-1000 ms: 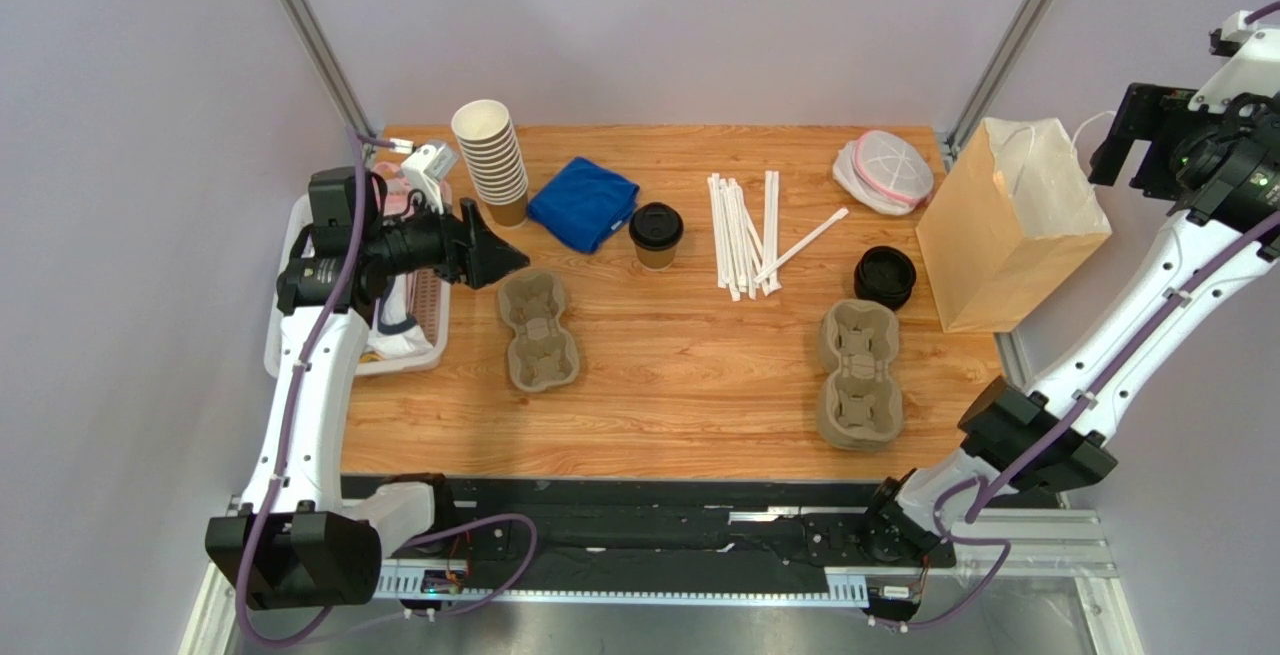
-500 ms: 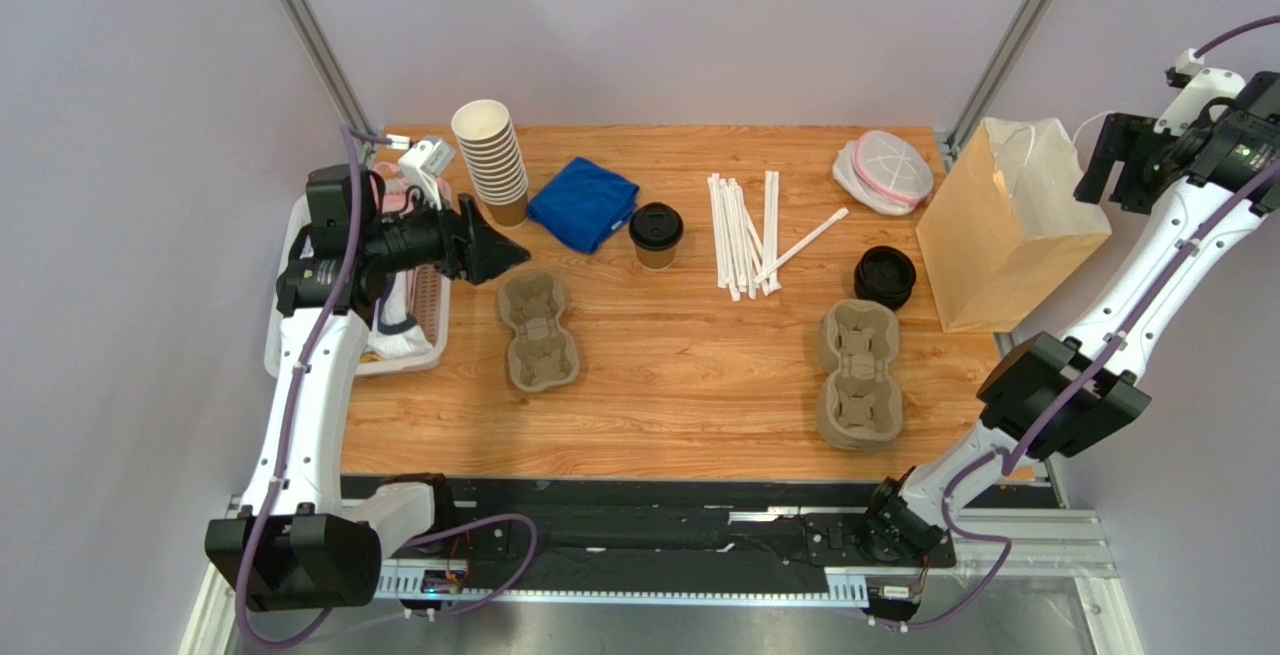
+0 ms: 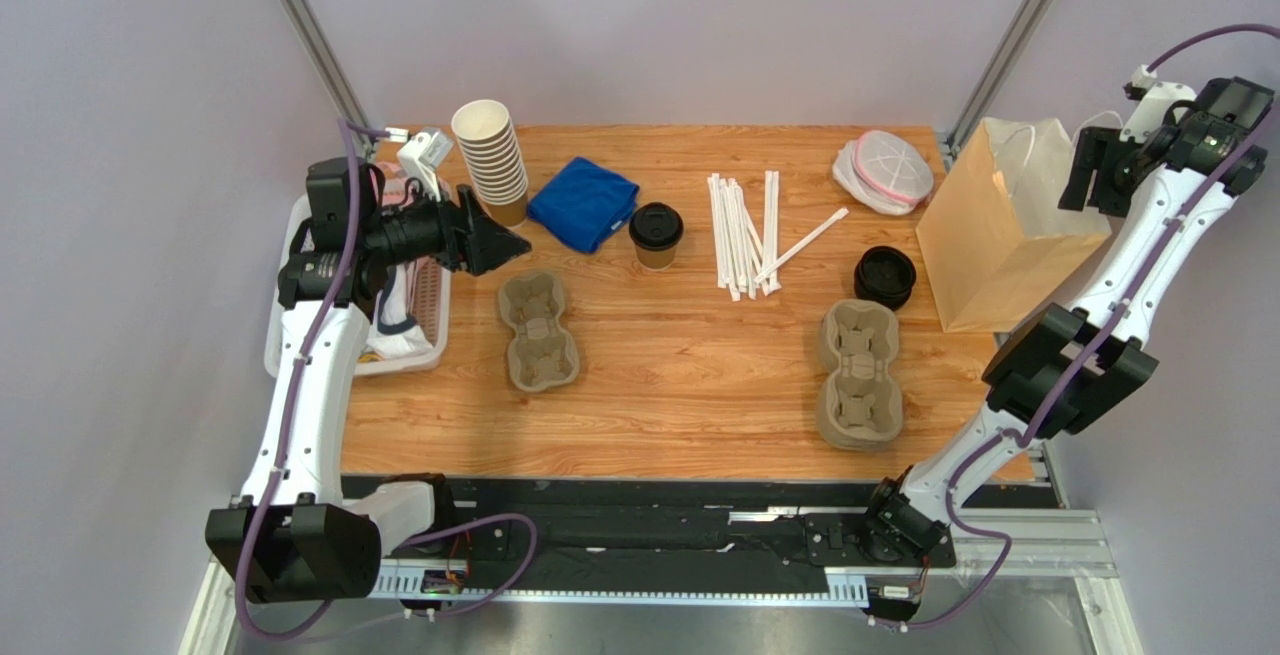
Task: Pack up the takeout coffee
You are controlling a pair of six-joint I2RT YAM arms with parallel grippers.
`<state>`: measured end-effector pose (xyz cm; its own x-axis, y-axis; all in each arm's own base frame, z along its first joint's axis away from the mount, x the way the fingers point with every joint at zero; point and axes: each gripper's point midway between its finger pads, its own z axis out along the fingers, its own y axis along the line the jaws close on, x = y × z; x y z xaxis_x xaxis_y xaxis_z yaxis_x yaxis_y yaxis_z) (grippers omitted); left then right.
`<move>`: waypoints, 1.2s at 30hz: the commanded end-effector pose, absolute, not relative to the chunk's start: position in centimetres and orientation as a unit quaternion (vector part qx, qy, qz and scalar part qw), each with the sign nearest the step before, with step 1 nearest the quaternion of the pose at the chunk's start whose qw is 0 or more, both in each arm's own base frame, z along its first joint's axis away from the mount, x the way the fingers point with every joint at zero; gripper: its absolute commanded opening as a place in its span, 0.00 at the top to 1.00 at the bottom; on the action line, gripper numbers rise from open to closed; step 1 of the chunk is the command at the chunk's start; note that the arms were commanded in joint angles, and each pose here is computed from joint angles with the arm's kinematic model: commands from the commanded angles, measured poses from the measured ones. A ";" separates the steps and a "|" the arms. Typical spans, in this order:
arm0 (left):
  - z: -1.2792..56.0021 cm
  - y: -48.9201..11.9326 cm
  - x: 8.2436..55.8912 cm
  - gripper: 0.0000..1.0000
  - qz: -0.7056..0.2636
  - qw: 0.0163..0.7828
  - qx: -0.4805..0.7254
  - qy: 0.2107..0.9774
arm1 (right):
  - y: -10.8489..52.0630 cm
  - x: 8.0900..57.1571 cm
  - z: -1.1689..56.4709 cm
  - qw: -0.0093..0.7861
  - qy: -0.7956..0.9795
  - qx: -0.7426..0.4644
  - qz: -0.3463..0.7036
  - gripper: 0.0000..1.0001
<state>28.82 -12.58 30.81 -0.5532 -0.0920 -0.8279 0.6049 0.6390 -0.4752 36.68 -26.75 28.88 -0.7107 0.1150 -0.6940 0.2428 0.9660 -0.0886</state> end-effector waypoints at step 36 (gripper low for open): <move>32.2 -12.0 29.6 0.21 -0.373 0.467 0.146 0.789 | 6.3 23.6 44.4 0.579 0.735 0.125 0.331 1.00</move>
